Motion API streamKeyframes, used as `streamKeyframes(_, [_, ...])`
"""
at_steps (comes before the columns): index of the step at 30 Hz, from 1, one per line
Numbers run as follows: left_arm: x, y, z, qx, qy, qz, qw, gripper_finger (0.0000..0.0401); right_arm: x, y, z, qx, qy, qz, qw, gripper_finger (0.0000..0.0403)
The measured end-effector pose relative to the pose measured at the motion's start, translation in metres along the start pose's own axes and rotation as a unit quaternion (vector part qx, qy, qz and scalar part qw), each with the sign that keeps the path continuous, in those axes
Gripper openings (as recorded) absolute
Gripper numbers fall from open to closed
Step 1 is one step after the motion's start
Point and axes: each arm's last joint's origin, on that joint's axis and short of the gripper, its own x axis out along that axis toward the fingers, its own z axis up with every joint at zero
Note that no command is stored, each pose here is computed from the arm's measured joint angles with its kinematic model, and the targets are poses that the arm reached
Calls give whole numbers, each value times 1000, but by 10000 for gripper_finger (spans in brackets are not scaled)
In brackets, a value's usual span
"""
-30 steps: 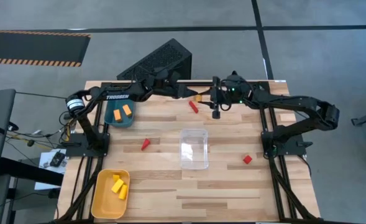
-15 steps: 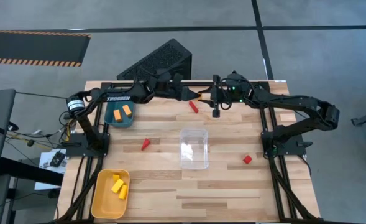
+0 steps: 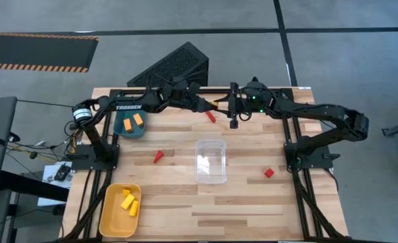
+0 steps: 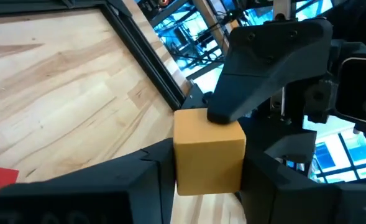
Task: Sort & place blocks by color
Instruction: Put the orange block into the blue bin
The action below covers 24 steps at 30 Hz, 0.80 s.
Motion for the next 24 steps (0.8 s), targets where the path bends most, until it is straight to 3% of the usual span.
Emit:
streamKeyframes(4, [-15, 9, 7, -6, 32, 23, 999, 105, 0, -2, 1, 58, 10, -38, 998, 175])
streamKeyframes(10, [-65, 16, 15, 28, 36, 191, 981, 113, -6, -16, -5, 211, 19, -104, 972, 216])
streamKeyframes(14, [-105, 26, 11, 37, 90, 315, 944, 118, -6, -19, -13, 318, 32, -106, 942, 236])
streamKeyframes(17, [-137, 31, 6, 42, 114, 395, 911, 119, 0, -17, -20, 360, 50, -102, 926, 239])
streamKeyframes(19, [-152, 41, 0, 28, 123, 429, 895, 120, 8, -13, -23, 373, 57, -87, 922, 239])
streamKeyframes(24, [-184, 67, -13, -26, 112, 473, 874, 121, 34, 2, -36, 410, 76, -64, 906, 238])
